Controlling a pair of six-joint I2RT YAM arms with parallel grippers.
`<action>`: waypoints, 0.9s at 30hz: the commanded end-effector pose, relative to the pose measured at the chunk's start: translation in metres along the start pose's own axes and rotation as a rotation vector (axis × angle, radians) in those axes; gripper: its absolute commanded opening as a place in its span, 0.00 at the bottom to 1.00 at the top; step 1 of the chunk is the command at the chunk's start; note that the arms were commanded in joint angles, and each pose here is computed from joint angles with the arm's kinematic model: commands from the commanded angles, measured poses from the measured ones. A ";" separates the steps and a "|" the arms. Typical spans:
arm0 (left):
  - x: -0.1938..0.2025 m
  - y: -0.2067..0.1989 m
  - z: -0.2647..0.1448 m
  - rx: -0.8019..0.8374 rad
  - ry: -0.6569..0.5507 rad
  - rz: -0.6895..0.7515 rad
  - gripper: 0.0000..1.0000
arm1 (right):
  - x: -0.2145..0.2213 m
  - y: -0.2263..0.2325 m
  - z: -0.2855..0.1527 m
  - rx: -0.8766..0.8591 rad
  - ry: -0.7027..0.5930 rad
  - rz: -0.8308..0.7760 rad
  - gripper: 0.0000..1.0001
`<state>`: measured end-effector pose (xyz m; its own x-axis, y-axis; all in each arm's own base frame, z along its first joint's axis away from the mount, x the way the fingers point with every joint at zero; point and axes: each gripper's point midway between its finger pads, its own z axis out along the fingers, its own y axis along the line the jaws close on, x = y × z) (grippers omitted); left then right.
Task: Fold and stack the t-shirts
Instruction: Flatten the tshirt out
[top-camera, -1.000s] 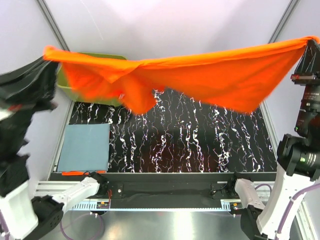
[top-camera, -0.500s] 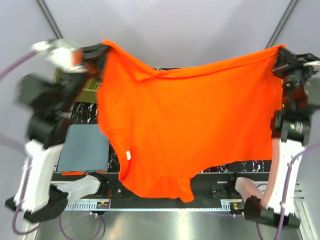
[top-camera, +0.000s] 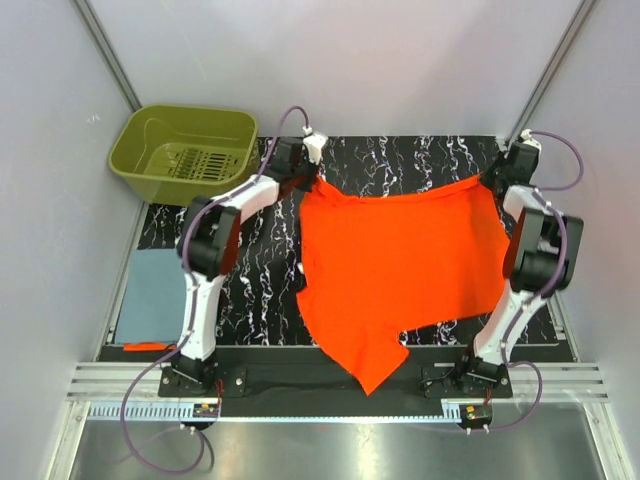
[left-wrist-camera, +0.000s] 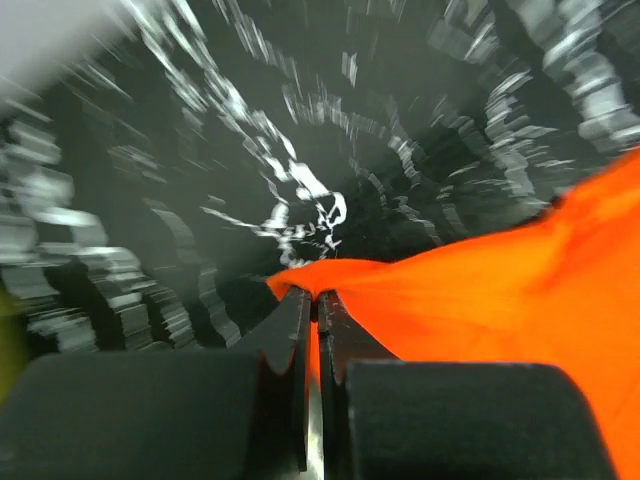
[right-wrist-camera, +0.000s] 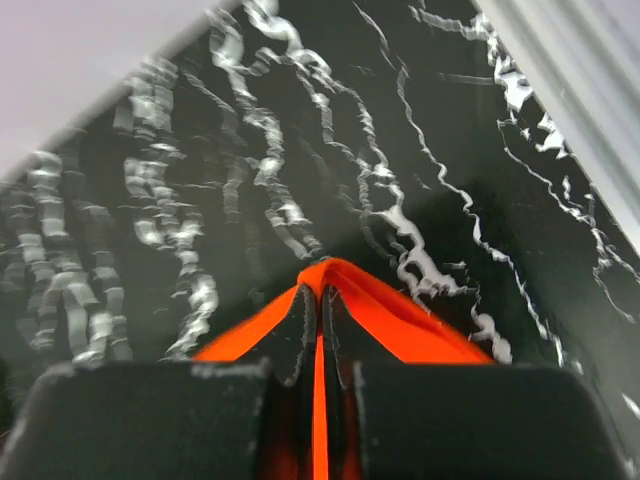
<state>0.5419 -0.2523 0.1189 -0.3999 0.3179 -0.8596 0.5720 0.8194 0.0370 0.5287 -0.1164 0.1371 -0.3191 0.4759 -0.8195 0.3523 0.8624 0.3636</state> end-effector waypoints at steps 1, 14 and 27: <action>-0.062 -0.003 0.016 0.052 -0.160 -0.081 0.00 | -0.060 0.010 0.032 -0.034 -0.107 -0.059 0.00; -0.084 -0.001 0.010 -0.019 -0.229 -0.320 0.00 | -0.055 -0.052 0.037 0.297 -0.083 0.012 0.00; -0.182 -0.006 -0.178 -0.051 -0.338 -0.160 0.00 | -0.093 0.004 -0.031 0.107 -0.118 0.090 0.00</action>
<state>0.5174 -0.2542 0.2731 -0.3758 0.0514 -0.9253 0.4867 0.8606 -0.1499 0.5407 -0.1637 0.1338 -0.3294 0.5233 -0.7859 0.5470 0.7842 0.2929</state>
